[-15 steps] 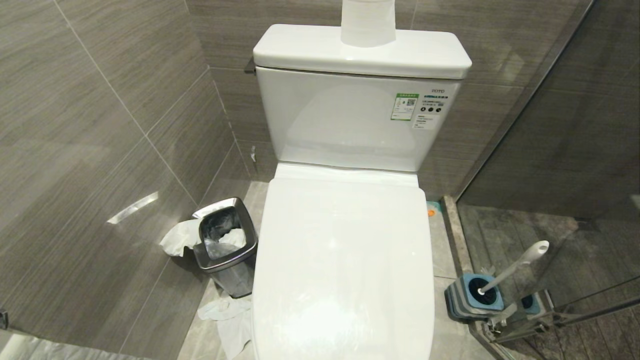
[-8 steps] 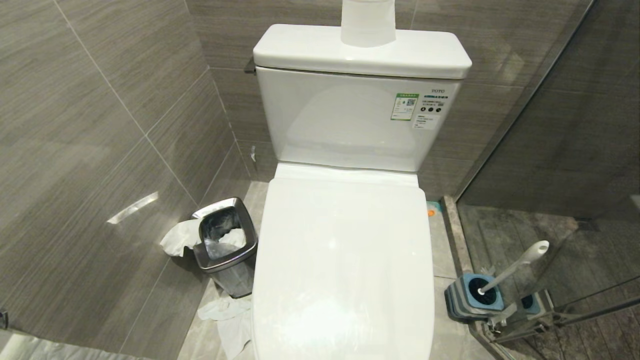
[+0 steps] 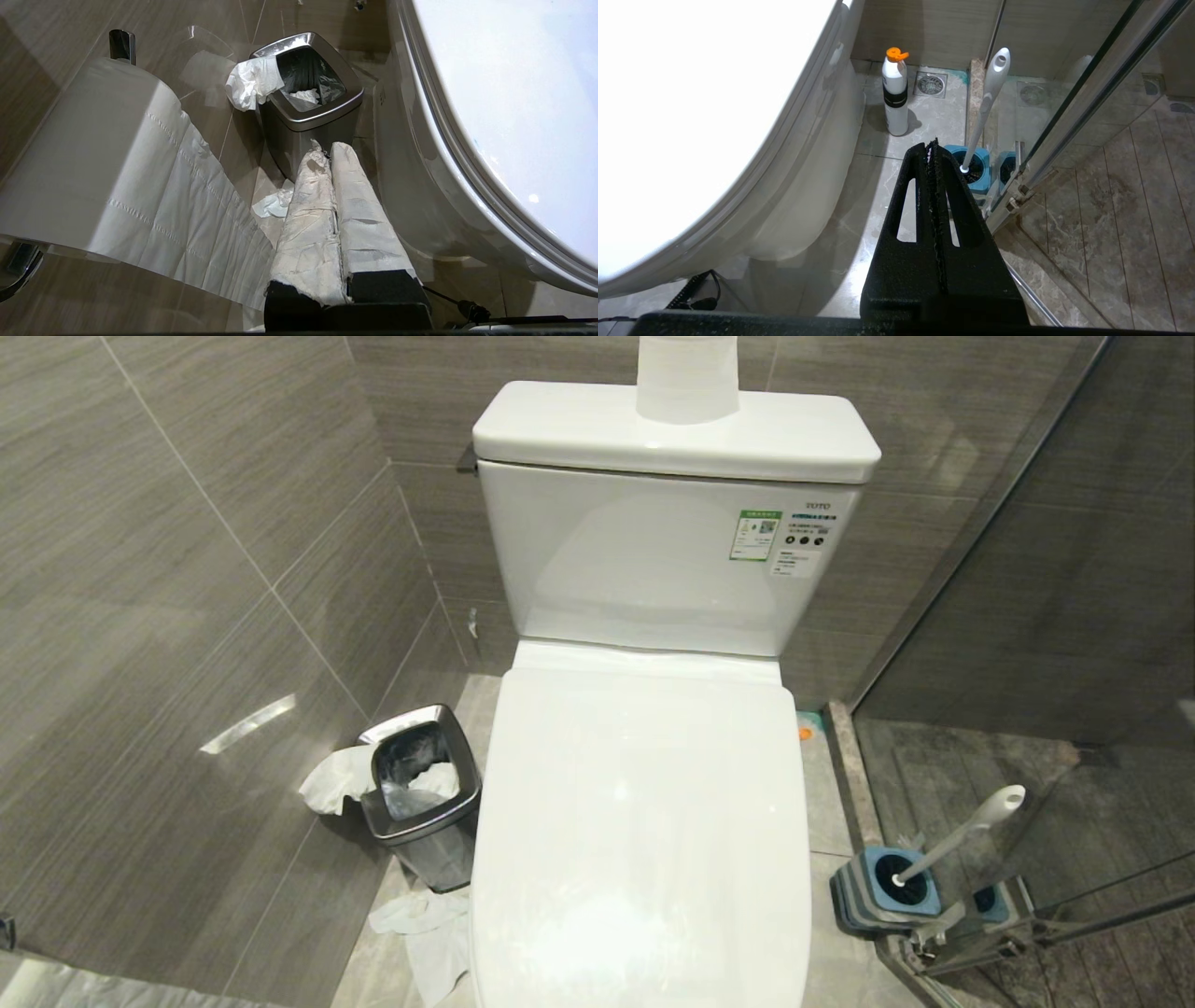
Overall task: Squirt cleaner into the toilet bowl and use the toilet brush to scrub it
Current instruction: Use the left hand to lift the toilet lid slightly
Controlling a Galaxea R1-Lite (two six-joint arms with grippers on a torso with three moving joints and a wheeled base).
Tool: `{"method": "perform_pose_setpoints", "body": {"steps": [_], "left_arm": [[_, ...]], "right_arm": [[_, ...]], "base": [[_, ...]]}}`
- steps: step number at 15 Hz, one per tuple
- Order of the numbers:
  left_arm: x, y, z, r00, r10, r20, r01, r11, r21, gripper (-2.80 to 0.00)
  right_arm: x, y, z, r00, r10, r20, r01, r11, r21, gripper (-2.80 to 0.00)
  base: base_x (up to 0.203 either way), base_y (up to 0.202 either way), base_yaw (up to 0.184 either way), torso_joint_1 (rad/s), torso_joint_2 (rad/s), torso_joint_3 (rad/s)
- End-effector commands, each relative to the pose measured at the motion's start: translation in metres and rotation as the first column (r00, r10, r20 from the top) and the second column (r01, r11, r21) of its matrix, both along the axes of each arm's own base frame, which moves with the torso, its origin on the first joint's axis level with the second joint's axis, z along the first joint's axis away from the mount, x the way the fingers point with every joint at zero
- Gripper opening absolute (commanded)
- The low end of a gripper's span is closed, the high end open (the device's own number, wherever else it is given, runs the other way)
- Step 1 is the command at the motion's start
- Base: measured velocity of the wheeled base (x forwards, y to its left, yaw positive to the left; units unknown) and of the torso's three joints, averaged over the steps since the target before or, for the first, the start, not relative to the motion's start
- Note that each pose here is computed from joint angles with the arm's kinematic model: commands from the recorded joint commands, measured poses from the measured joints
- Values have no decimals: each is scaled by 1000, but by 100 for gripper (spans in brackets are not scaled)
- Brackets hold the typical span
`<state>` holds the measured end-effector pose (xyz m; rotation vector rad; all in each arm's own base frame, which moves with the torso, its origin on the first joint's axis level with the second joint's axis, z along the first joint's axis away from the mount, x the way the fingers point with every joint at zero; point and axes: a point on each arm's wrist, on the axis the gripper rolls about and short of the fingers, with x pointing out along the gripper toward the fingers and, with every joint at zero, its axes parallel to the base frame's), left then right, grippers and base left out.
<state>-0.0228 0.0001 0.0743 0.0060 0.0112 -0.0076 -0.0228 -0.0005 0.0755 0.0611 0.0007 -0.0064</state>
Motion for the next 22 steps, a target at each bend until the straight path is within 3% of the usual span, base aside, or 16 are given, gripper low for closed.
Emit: {"method": "perform_pose_setpoints", "body": {"steps": [1, 22], "left_arm": [[0, 0, 0, 1000, 0, -1, 0, 1000, 0, -280], [0, 0, 0, 1000, 0, 0, 0, 1000, -1, -280]], "right_arm": [[0, 0, 0, 1000, 0, -1, 0, 1000, 0, -280], [0, 0, 0, 1000, 0, -1, 0, 1000, 0, -280]], "base": [[0, 0, 0, 0, 0, 0], [0, 0, 0, 0, 0, 0]]}}
